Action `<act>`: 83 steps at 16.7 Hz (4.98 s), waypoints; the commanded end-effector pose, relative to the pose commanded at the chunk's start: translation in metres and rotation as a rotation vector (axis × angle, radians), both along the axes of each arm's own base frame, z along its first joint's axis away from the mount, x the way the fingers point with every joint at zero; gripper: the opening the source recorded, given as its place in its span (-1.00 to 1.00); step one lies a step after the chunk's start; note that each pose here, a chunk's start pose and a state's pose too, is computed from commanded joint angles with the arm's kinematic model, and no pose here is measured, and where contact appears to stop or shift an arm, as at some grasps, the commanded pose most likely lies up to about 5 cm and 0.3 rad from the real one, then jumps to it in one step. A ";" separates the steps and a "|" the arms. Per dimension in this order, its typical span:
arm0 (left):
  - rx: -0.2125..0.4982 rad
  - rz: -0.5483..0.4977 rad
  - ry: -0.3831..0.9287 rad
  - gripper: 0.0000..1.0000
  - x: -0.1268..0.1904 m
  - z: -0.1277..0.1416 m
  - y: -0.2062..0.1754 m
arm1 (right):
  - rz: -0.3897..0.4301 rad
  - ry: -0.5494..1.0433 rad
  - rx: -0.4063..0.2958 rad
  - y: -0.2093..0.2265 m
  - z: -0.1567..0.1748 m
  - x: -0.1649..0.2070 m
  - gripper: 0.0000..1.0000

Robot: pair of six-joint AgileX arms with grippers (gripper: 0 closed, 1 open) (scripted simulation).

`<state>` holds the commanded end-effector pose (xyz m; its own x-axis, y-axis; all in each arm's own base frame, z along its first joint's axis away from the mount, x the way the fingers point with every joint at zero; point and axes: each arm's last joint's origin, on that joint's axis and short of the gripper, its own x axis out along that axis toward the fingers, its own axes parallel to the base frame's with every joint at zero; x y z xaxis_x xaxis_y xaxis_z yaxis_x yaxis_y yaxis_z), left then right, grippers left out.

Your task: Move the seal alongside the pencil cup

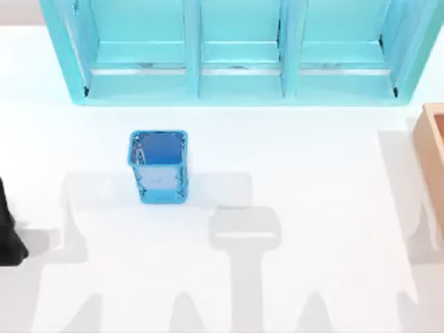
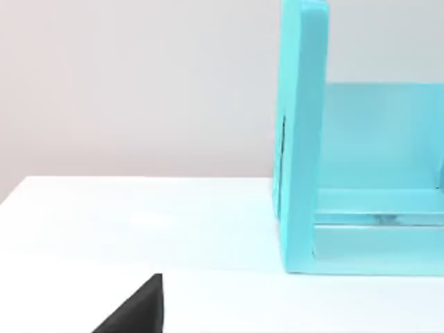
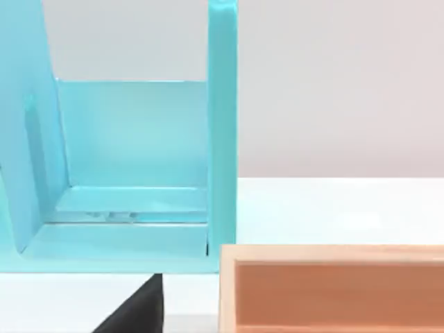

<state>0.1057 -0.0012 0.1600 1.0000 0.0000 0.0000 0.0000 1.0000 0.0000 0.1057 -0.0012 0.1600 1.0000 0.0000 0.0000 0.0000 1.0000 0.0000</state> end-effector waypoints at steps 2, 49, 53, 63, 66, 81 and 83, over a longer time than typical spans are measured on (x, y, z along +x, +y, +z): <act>0.000 0.000 0.001 1.00 0.000 0.000 0.000 | 0.000 0.000 0.000 0.000 0.000 0.000 1.00; 0.017 -0.014 1.558 1.00 0.206 0.016 0.048 | 0.000 0.000 0.000 0.000 0.000 0.000 1.00; 0.016 -0.015 1.566 1.00 0.203 -0.004 0.048 | 0.000 0.000 0.000 0.000 0.000 0.000 1.00; 0.015 -0.016 1.571 0.70 0.201 -0.011 0.048 | 0.000 0.000 0.000 0.000 0.000 0.000 1.00; 0.015 -0.016 1.571 0.25 0.201 -0.011 0.048 | 0.000 0.000 0.000 0.000 0.000 0.000 1.00; 0.015 -0.016 1.571 -1.00 0.201 -0.011 0.048 | 0.000 0.000 0.000 0.000 0.000 0.000 1.00; 0.016 -0.018 1.569 -1.00 0.201 -0.010 0.047 | 0.000 0.000 0.000 0.000 0.000 0.000 1.00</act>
